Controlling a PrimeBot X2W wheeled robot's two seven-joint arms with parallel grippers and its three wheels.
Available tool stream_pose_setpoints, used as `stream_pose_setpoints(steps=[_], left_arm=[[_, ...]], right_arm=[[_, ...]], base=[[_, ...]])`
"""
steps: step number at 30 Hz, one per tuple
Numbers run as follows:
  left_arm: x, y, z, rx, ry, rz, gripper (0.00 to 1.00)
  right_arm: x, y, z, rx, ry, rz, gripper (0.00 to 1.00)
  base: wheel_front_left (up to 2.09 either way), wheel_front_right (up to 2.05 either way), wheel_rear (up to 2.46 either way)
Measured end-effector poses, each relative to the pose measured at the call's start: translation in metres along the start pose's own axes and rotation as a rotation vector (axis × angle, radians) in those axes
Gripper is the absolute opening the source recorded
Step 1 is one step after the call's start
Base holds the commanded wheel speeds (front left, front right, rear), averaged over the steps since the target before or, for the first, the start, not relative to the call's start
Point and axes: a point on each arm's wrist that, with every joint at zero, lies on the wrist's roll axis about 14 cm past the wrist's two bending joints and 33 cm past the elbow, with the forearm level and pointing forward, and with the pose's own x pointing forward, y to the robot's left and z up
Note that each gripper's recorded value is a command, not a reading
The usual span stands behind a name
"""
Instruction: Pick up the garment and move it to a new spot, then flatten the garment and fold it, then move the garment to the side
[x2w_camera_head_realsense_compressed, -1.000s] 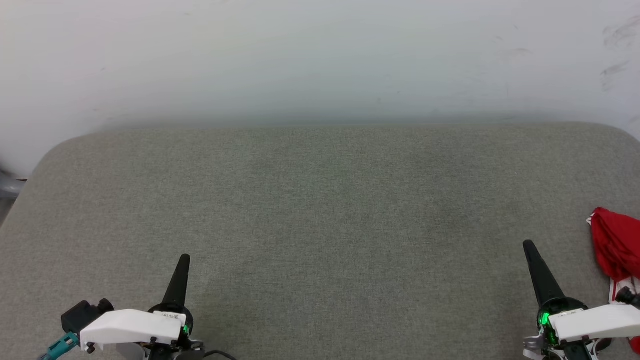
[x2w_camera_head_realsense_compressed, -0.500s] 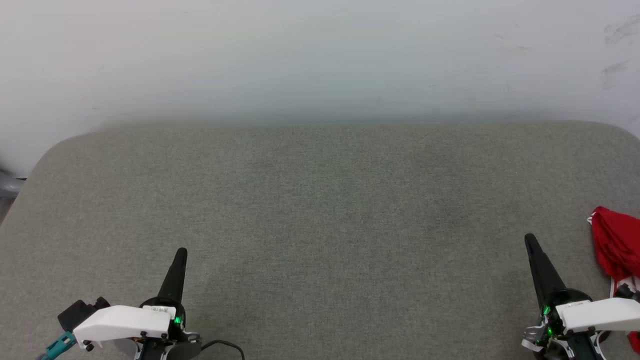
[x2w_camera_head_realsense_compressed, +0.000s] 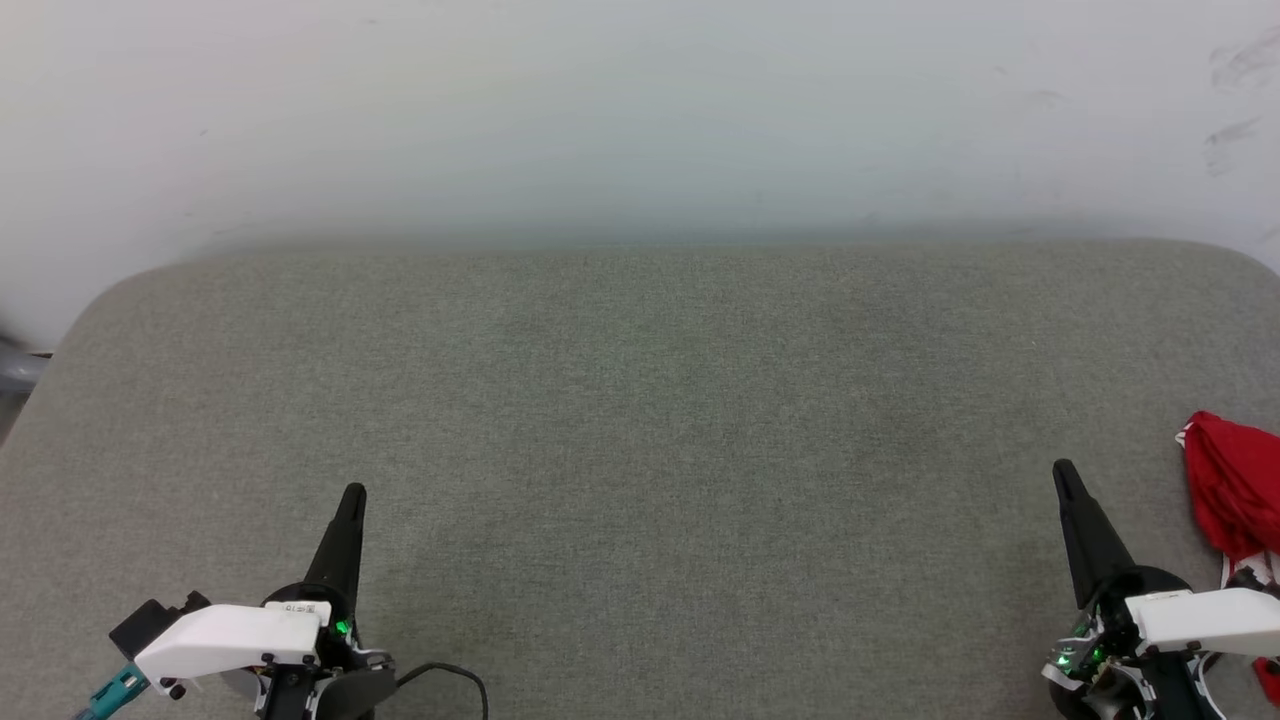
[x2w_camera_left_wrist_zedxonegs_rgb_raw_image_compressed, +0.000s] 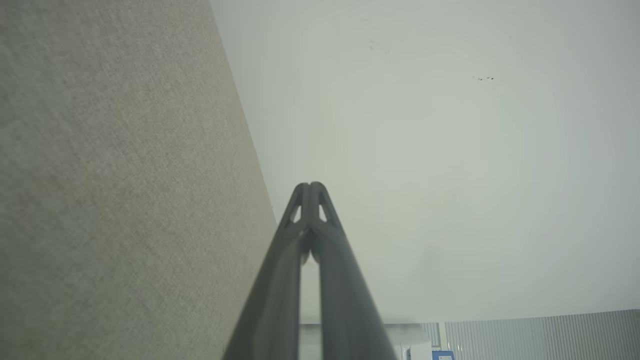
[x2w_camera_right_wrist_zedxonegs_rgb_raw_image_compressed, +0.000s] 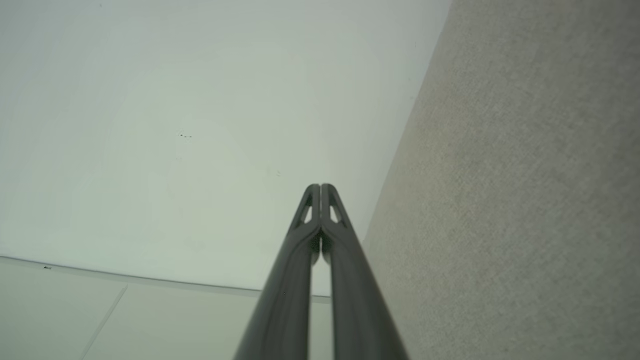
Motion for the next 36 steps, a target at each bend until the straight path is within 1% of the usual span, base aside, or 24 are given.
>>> stream_pose_setpoints(steps=[18, 36], left_arm=[[0.0042, -0.0044, 0.0027, -0.12, -0.002, -0.024, 0.0], [0.0045, -0.005, 0.003, -0.122, -0.003, -0.025, 0.0]], right_arm=[[0.0068, -0.0015, 0.0023, 0.12, -0.012, -0.003, 0.0], [0.0068, -0.0016, 0.0022, 0.123, -0.011, -0.003, 0.0]], base=[[0.0, 0.0, 0.0], [0.0, 0.0, 0.0]])
